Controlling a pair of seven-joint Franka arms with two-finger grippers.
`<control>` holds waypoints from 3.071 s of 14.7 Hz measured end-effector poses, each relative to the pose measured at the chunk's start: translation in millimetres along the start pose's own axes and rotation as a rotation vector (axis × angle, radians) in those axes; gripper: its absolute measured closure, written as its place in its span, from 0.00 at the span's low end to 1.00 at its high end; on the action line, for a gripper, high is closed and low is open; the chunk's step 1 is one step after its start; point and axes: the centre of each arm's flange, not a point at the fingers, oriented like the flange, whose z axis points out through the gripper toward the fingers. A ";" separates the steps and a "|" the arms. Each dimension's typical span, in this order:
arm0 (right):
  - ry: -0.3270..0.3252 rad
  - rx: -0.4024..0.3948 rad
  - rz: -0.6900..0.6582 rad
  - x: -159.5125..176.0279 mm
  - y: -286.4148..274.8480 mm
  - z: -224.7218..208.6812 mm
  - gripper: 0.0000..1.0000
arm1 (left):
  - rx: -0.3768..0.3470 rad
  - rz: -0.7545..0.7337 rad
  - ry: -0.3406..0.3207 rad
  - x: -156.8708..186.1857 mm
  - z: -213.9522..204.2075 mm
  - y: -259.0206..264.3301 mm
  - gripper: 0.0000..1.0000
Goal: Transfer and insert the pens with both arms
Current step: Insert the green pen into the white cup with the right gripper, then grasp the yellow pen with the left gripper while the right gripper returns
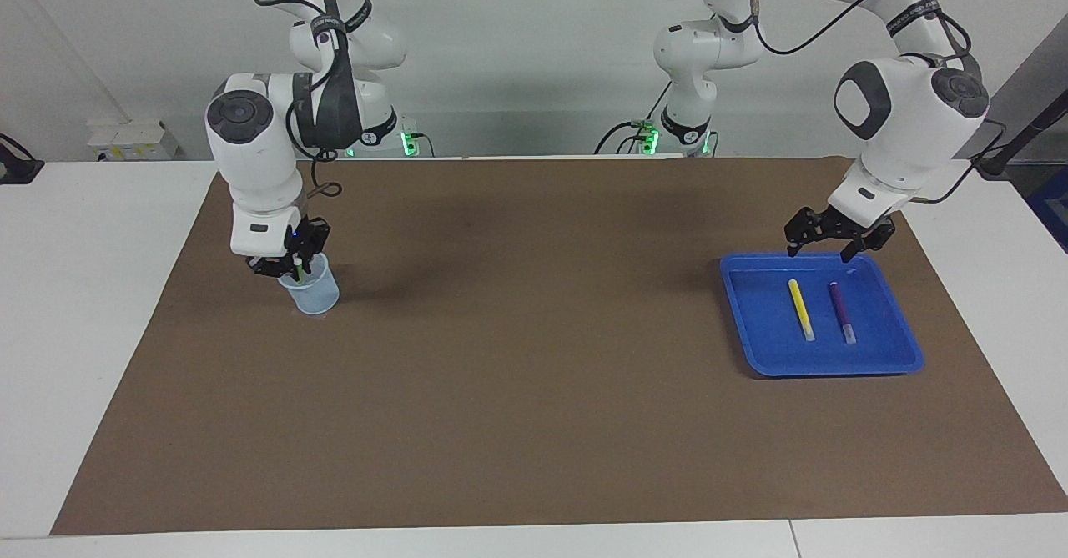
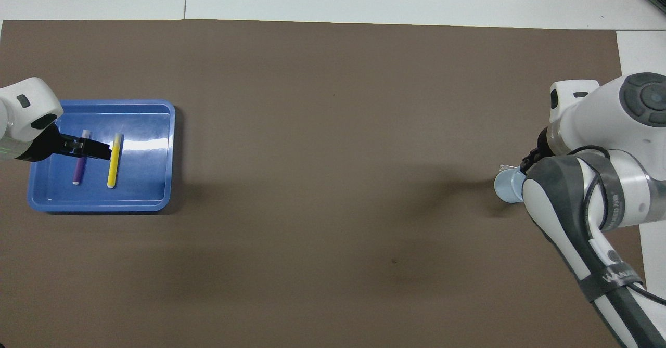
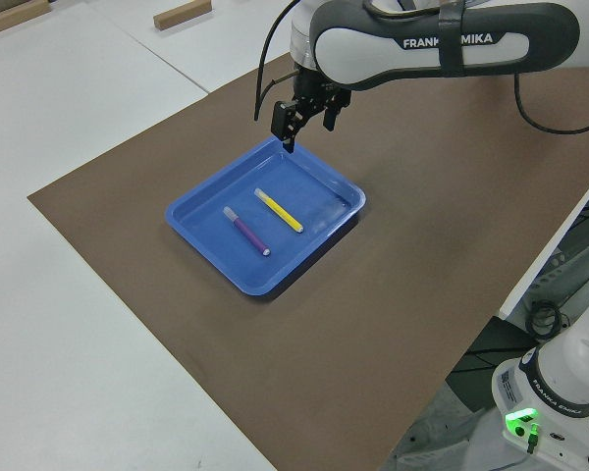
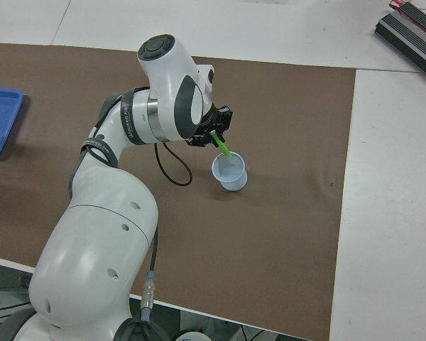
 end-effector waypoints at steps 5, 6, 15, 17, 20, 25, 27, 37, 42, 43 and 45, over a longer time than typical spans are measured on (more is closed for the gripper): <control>-0.006 0.006 0.025 -2.0 -1.9 7.0 0.43 | 0.014 0.054 0.040 4.6 -2.6 -1.5 0.00; -0.006 0.006 0.025 -2.1 -1.9 6.7 0.40 | 0.015 0.073 0.043 4.9 -2.1 -2.0 0.00; 0.070 0.297 0.322 -3.1 -7.6 -60.7 0.38 | 0.016 0.049 0.024 4.2 35.1 -39.4 0.00; 0.109 0.388 0.437 5.9 -17.3 -69.5 0.40 | 0.015 0.042 0.021 4.5 43.7 -47.8 0.00; 0.178 0.558 0.669 34.0 -42.5 -88.8 0.30 | 0.015 0.043 0.016 10.5 66.5 -52.0 0.00; 0.251 0.713 0.975 80.4 -87.7 -122.6 0.29 | 0.017 0.053 0.023 22.2 105.7 -54.2 0.00; 0.273 0.766 1.117 98.6 -108.5 -134.7 0.23 | 0.017 0.057 0.023 24.3 112.1 -52.7 0.00; 0.343 0.906 1.424 155.0 -228.8 -152.3 0.20 | 0.014 0.052 0.008 13.3 162.3 -53.6 0.10; 0.336 0.937 1.469 159.4 -246.6 -157.1 0.20 | 0.020 0.054 0.025 14.0 163.1 -52.9 0.43; 0.338 0.948 1.479 161.2 -254.8 -158.8 0.20 | 0.024 0.054 0.033 13.2 165.0 -52.8 0.53; 0.346 0.962 1.490 164.2 -268.1 -158.8 0.20 | 0.031 0.053 0.052 13.3 163.4 -53.3 0.77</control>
